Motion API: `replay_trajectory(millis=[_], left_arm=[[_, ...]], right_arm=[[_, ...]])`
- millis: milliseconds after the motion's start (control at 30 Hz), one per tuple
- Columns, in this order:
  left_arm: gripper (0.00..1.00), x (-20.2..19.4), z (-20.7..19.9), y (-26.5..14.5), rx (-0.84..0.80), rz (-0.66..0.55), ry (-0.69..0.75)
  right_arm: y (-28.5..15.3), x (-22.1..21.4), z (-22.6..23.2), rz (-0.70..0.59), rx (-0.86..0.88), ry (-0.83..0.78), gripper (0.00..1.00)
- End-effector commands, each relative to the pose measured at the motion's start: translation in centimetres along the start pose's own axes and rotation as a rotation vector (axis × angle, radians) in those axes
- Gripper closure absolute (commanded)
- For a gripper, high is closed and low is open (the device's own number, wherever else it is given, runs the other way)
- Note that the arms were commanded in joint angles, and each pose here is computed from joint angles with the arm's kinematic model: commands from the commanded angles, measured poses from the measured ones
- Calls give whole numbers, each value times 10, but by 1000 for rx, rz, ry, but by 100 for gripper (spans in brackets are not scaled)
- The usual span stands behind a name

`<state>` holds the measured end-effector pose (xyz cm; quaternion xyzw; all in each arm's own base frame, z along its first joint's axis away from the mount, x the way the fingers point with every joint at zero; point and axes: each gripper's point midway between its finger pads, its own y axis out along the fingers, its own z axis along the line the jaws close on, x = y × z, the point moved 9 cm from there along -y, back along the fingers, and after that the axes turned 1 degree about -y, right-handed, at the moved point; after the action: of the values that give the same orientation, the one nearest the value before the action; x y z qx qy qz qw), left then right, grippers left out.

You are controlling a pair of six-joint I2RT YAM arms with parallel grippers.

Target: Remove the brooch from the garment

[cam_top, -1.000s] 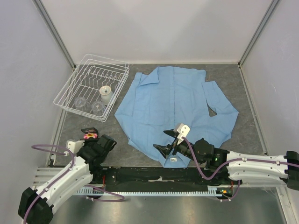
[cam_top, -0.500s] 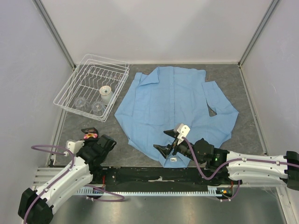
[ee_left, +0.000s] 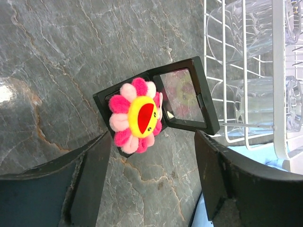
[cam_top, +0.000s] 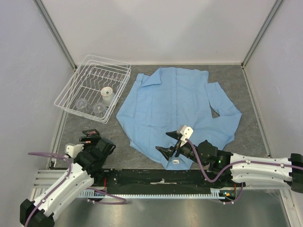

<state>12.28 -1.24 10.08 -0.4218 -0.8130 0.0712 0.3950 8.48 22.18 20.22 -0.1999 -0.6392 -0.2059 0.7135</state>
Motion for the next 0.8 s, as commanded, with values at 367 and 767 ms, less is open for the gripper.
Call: replay_trajectory(millis=[367, 767], left_arm=[[17, 41, -19, -22, 76, -18, -239], [24, 107, -184, -113, -587, 156, 98]], right_arm=[[-2, 10, -3, -46, -25, 23, 11], [-19, 49, -46, 66, -589, 92, 2]])
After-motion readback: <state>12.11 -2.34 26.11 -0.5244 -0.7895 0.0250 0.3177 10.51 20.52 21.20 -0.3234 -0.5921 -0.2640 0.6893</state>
